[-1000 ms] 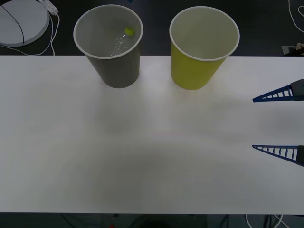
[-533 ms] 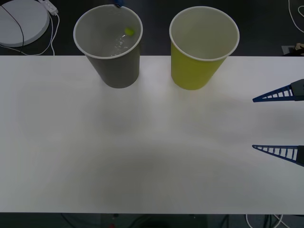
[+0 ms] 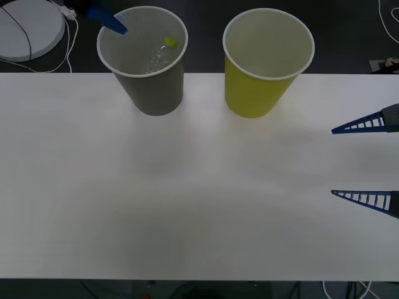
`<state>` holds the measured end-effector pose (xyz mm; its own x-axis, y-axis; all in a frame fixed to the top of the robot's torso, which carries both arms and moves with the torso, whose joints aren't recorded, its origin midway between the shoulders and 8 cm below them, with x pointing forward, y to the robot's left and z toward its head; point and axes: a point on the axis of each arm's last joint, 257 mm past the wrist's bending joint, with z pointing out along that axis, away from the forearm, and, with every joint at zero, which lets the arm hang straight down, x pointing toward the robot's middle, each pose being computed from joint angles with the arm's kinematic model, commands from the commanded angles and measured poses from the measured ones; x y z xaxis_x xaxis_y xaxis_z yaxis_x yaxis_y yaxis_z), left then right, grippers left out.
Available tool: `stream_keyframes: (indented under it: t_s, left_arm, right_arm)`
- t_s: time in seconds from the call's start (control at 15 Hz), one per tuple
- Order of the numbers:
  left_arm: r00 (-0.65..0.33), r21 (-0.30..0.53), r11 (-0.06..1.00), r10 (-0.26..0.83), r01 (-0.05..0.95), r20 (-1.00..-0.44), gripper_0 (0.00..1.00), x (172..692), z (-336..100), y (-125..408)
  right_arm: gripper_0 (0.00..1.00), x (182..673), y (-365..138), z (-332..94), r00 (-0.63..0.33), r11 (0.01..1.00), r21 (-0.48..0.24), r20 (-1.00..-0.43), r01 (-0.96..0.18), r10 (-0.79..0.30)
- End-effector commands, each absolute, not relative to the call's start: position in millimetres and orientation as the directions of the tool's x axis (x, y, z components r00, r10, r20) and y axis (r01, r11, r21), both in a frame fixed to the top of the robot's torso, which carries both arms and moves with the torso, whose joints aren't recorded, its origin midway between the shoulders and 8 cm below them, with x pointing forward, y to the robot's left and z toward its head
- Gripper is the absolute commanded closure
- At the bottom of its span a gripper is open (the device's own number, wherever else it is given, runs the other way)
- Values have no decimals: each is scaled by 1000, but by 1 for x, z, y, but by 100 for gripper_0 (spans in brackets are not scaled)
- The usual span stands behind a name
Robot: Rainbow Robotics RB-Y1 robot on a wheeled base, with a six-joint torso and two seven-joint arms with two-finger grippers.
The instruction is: Put the can into the green bin and the plastic bottle into the gray bin
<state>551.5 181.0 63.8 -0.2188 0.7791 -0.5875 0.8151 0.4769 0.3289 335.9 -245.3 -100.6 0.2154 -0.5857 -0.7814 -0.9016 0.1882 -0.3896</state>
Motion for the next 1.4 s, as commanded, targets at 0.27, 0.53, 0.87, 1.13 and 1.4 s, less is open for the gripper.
stream_keyframes:
  t_s: [0.27, 0.53, 0.87, 1.13, 1.4]
  left_arm:
    - [-208, 273, 472, 740, 838, -640, 0, 517, 48, 204]
    - [-185, 253, 465, 708, 848, -682, 0, 500, 35, 215]
    - [-127, 287, 431, 712, 856, -690, 0, 475, 16, 225]
    - [-53, 310, 362, 721, 879, -691, 0, 462, -7, 241]
    - [15, 313, 294, 707, 903, -707, 0, 444, -29, 250]
  right_arm:
    - [0, 336, -245, -101, 216, 188, -390, -781, -902, -586]
    - [0, 336, -245, -101, 216, 188, -390, -781, -902, -586]
    - [0, 336, -245, -101, 216, 188, -390, -781, -902, -586]
    - [0, 336, -245, -101, 216, 188, -390, -781, -902, -586]
    - [0, 336, -245, -101, 216, 188, -390, -781, -902, -586]
